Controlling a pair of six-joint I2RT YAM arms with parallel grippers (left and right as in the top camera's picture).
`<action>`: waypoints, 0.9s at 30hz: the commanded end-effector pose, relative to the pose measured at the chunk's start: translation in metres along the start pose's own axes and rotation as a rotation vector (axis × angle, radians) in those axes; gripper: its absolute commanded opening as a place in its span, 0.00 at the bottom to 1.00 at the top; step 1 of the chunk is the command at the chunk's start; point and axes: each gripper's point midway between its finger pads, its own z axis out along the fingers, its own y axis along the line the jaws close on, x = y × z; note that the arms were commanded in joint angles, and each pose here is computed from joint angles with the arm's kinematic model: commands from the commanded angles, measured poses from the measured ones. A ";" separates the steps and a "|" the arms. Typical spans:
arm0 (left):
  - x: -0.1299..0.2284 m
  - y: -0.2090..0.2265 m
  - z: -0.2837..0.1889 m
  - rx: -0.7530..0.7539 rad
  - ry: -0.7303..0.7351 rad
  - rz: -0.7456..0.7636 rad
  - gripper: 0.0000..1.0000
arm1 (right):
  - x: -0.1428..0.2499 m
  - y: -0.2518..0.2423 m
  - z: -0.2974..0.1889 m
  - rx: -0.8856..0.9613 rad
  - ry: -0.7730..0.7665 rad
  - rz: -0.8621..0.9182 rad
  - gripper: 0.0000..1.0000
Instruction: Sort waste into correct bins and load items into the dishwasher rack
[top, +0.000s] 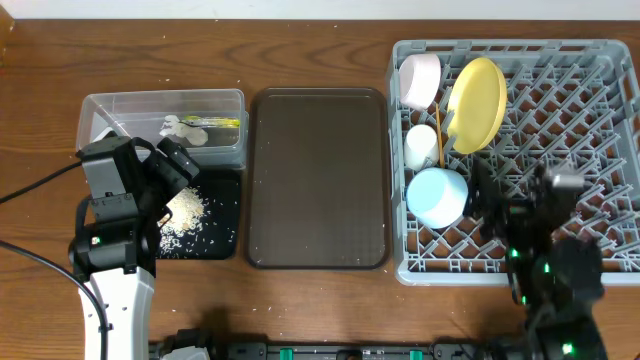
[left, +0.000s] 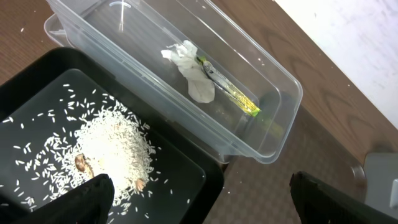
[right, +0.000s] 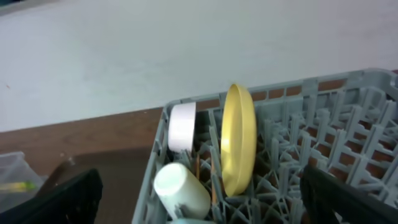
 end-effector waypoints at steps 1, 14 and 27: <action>-0.008 -0.002 -0.004 0.002 -0.019 -0.001 0.93 | 0.016 -0.008 -0.006 -0.004 -0.025 0.029 0.99; -0.008 -0.002 -0.004 0.002 -0.019 -0.001 0.93 | 0.047 -0.041 -0.015 0.044 -0.148 0.141 0.99; -0.008 -0.002 -0.004 0.002 -0.019 -0.001 0.93 | 0.070 -0.052 -0.012 0.058 -0.182 0.129 0.99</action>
